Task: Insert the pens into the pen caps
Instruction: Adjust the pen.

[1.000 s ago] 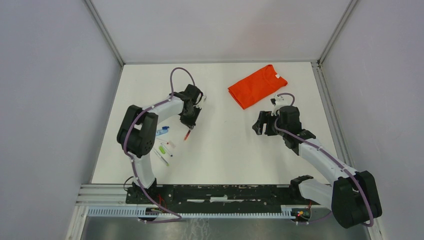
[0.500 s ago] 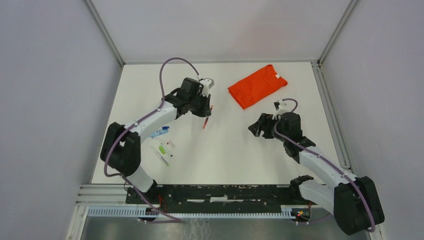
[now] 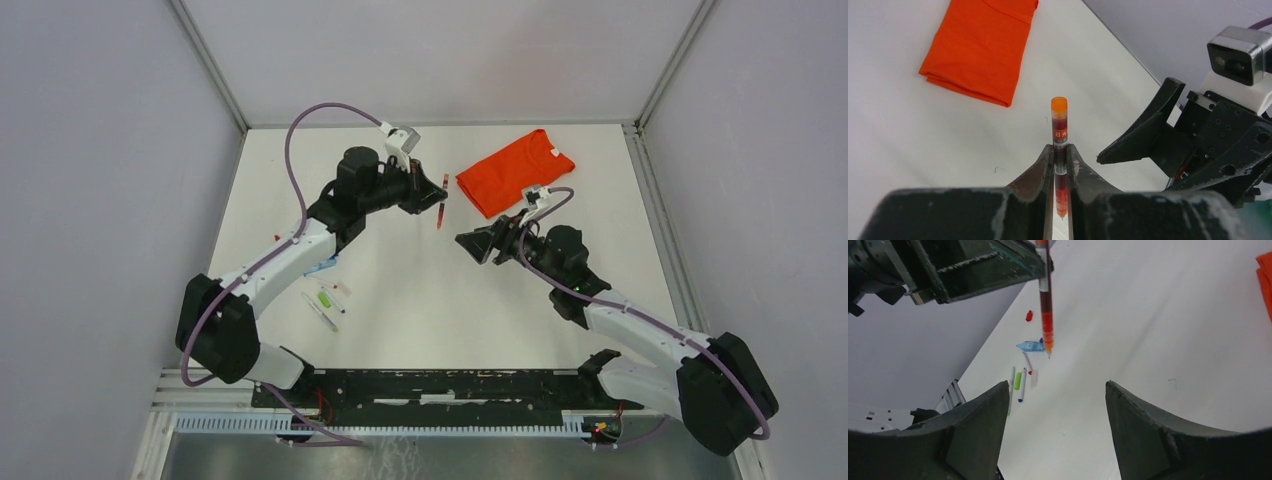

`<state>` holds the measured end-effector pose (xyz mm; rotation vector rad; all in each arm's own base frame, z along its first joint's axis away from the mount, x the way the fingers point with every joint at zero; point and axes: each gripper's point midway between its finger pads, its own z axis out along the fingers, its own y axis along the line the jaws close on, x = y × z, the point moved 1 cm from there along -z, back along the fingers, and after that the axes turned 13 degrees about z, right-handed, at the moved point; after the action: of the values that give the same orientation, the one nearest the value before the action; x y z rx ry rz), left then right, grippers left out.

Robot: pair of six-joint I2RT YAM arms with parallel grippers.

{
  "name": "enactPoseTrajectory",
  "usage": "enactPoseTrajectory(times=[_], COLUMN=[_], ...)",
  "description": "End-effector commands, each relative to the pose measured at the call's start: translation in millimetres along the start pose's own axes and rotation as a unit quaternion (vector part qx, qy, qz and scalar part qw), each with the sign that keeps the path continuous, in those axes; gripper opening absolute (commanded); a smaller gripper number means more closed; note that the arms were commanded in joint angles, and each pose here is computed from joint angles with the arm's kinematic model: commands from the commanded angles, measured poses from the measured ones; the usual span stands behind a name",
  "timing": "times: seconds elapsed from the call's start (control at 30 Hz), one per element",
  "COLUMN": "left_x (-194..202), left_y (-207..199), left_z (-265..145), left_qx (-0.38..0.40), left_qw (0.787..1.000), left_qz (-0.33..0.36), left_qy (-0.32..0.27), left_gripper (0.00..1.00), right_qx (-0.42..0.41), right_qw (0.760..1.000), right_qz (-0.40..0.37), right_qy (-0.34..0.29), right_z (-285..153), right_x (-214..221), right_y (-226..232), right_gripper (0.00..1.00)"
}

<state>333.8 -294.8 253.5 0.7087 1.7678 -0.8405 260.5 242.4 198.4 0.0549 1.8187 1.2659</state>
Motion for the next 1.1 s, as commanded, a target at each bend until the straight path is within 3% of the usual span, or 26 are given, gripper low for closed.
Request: enactPoseTrajectory(times=[0.0, 0.4, 0.63, 0.93, 1.0, 1.07], left_x=[-23.1, -21.8, -24.8, -25.9, -27.8, -30.1], left_y=[-29.4, -51.1, -52.1, -50.1, -50.3, -50.2], left_z=[-5.6, -16.3, -22.1, -23.7, -25.2, -27.4], left_qx=[0.073, 0.115, 0.109, 0.100, 0.097, 0.095], left_qw=[0.996, 0.991, 0.991, 0.992, 0.992, 0.992], left_qz=[0.003, -0.001, 0.003, 0.003, 0.005, 0.010], left_qy=[-0.051, -0.063, -0.073, -0.076, -0.080, -0.084], left_gripper=[0.02, 0.02, 0.02, 0.03, 0.07, 0.21], right_qx=[-0.099, -0.100, -0.083, -0.086, -0.088, -0.086], right_qw=[0.994, 0.994, 0.996, 0.995, 0.995, 0.994], right_qz=[-0.034, -0.034, -0.033, -0.046, -0.054, -0.062], right_qy=[-0.039, -0.025, -0.017, -0.009, -0.006, -0.006], right_z=[20.3, 56.4, 62.0, 63.5, 63.7, 63.0], right_x=[-32.3, -27.1, -21.3, -18.9, -18.2, -18.7], right_y=[60.5, 66.7, 59.4, 60.6, 60.9, 60.2], right_gripper=[0.75, 0.64, 0.51, 0.21, 0.13, 0.06])
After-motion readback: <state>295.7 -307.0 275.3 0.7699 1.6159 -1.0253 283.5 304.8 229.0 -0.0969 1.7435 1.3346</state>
